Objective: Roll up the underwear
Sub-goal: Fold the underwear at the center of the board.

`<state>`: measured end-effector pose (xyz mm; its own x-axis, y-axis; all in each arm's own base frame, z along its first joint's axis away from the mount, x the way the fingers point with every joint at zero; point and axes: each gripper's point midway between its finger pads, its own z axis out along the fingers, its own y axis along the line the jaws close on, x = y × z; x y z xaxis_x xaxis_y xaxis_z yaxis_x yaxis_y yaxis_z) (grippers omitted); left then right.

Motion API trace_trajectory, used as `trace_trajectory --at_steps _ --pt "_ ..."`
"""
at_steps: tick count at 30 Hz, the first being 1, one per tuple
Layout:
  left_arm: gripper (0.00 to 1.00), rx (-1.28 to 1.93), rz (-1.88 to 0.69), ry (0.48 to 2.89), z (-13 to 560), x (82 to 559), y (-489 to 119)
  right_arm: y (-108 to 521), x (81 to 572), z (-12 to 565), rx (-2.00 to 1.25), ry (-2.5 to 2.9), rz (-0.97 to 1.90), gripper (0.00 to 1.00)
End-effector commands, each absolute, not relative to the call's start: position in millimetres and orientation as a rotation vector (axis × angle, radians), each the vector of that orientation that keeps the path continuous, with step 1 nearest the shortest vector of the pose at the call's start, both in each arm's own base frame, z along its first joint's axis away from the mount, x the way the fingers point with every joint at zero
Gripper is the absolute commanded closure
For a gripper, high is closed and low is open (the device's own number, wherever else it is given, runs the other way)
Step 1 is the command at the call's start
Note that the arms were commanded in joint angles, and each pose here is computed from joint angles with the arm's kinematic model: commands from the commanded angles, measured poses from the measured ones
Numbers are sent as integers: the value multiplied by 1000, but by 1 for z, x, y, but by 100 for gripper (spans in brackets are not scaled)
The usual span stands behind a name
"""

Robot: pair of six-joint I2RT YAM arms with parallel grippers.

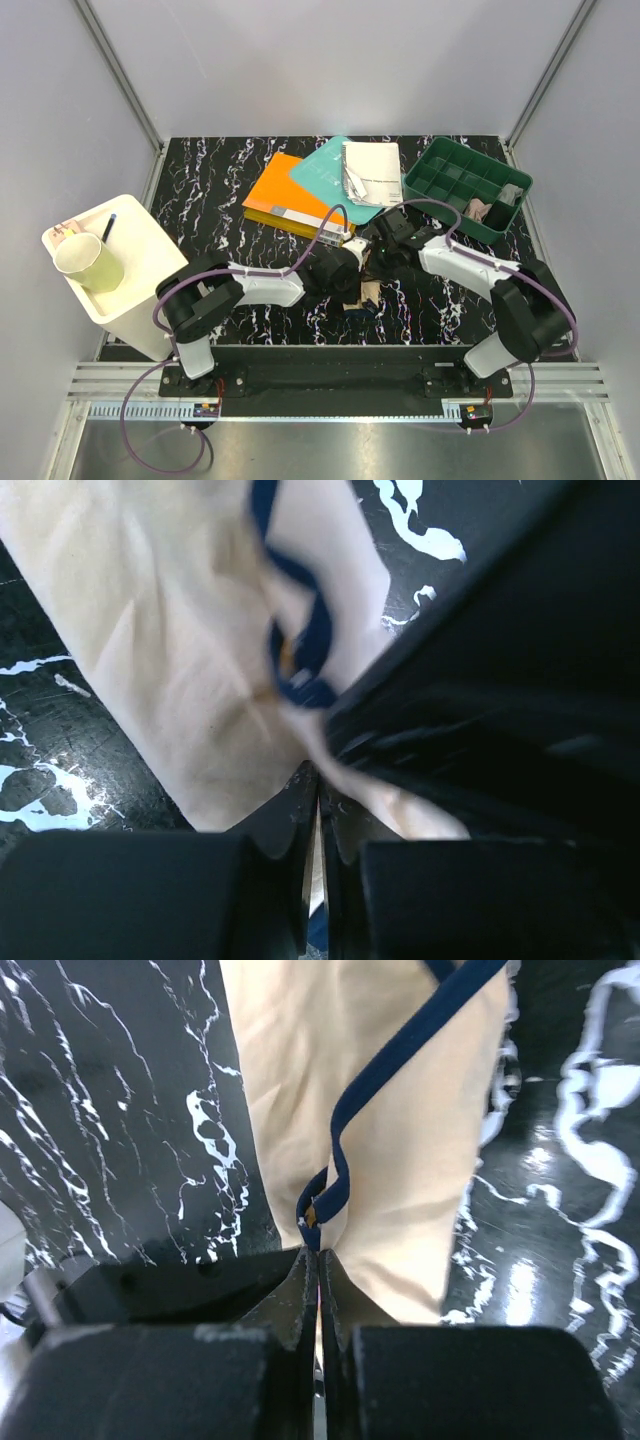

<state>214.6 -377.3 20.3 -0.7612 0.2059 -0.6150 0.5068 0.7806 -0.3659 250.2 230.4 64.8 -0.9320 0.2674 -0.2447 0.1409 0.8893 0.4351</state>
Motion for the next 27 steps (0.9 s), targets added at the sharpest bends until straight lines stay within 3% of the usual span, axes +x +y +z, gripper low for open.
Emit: trace_trajectory --at_steps 1,6,11,13,21,27 --pt "91 557 -741 2380 19 215 -380 257 257 64 281 2743 697 100" --pt "87 545 -766 2345 37 217 -382 250 256 42 307 2770 629 100" --pt "71 511 -757 2348 57 213 -372 242 256 27 324 2786 551 100" --pt "69 485 -762 2346 62 210 -363 240 257 23 328 2792 533 100" --pt "73 424 -692 2425 39 203 -345 240 258 22 327 2789 526 100" --pt "89 392 -609 2487 18 210 -338 244 261 36 339 2755 570 100"
